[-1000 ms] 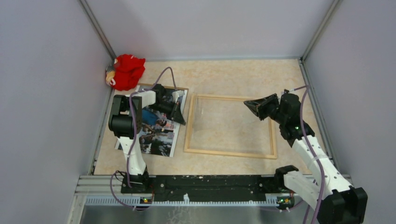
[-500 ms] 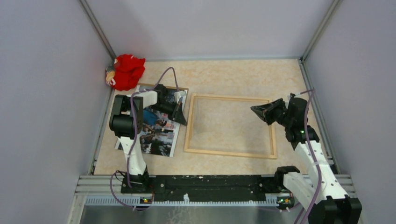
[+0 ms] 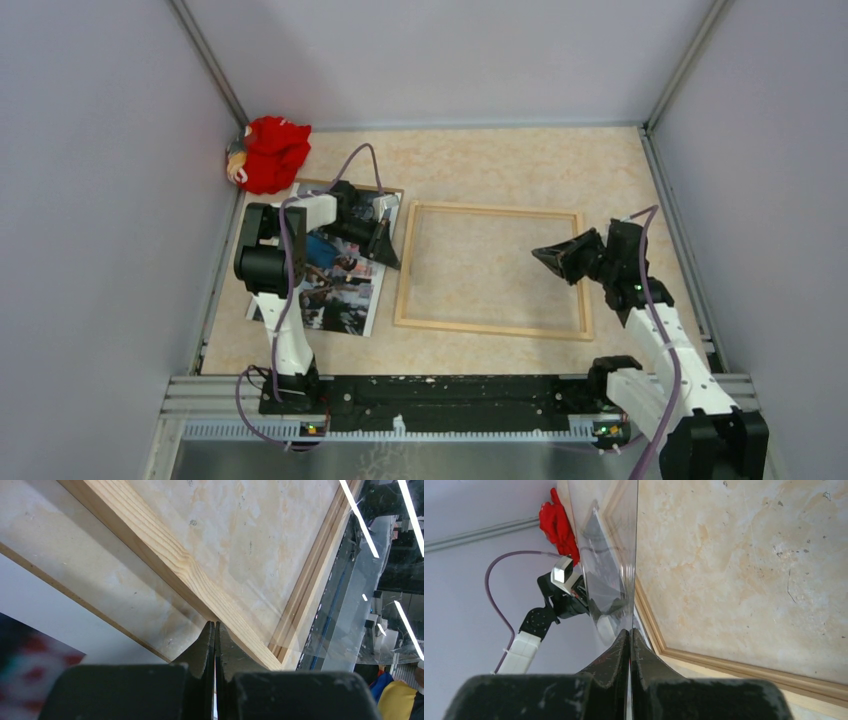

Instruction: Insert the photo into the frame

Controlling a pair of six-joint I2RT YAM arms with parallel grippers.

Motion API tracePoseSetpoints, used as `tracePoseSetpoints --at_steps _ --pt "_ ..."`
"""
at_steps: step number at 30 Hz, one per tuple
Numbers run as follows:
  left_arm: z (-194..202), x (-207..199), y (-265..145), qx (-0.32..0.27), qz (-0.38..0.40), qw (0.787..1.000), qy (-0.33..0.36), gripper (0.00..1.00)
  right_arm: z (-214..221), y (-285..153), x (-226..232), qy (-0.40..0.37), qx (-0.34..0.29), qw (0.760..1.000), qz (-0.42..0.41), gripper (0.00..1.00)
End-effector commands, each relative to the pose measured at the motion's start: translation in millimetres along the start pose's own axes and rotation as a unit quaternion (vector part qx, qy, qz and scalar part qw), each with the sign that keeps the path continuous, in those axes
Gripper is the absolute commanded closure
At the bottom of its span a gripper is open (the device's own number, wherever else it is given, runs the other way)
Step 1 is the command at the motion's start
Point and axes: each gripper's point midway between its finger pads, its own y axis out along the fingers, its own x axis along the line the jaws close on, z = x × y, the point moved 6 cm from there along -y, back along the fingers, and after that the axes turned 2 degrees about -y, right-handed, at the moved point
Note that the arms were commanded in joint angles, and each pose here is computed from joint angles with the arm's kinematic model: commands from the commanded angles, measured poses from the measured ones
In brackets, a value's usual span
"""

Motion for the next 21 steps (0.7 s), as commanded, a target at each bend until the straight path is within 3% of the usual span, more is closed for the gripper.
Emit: tracePoseSetpoints --at_steps 1,21 --pt "0 -3 3 -0.003 0.02 1.0 0.012 1.0 -4 3 4 -0.012 -0.001 1.0 -0.015 1.0" --pt "0 -7 0 -0.002 0.018 1.0 0.016 1.0 10 24 -4 0.011 0.022 1.0 -0.015 1.0"
